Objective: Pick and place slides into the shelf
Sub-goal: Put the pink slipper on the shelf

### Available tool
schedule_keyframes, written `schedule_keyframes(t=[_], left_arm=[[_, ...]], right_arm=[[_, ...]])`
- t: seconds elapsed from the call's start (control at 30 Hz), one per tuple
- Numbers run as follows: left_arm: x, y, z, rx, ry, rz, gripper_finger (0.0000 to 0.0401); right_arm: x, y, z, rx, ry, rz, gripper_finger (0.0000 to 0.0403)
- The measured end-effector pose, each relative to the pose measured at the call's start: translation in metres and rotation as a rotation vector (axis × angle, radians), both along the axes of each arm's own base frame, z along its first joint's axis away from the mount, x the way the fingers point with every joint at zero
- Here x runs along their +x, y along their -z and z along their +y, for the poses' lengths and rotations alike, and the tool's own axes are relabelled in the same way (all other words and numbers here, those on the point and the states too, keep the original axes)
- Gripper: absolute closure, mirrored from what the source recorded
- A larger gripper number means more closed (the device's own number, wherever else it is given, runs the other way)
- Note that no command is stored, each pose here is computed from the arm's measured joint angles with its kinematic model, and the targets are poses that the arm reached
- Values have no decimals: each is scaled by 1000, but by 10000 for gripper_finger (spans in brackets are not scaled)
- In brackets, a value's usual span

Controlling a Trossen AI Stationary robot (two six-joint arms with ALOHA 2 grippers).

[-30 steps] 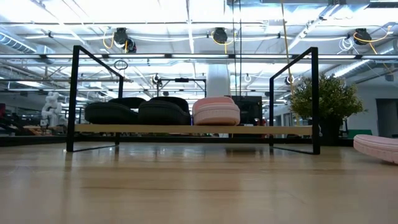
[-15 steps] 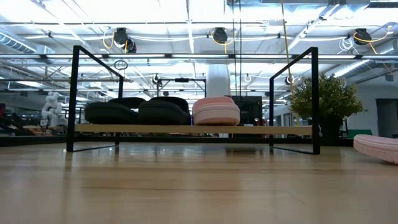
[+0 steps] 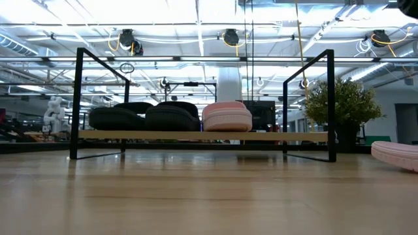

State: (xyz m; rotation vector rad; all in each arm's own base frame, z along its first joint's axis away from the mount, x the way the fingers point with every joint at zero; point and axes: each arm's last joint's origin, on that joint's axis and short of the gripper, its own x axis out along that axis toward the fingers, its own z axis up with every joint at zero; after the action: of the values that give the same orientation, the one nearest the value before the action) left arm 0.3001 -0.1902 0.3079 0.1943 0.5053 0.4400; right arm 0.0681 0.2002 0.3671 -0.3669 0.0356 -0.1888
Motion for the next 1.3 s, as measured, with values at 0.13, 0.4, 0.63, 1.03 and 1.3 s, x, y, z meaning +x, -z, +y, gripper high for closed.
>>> schedule_keyframes(t=[0.13, 0.4, 0.63, 1.03, 1.3], left_arm=[[0, 0, 0, 21, 11, 12, 288], [0, 1, 2, 30, 7, 22, 288], [4, 1, 8, 36, -8, 28, 288], [9, 1, 17, 15, -40, 23, 288], [10, 1, 18, 16, -42, 25, 288]], right_arm=[[4, -2, -16, 17, 34, -4, 238], [11, 50, -22, 1, 77, -1, 238], [7, 118, -33, 129, 73, -30, 238], [1, 153, -37, 528, 42, -114, 238], [3, 172, -28, 921, 16, -185, 238]])
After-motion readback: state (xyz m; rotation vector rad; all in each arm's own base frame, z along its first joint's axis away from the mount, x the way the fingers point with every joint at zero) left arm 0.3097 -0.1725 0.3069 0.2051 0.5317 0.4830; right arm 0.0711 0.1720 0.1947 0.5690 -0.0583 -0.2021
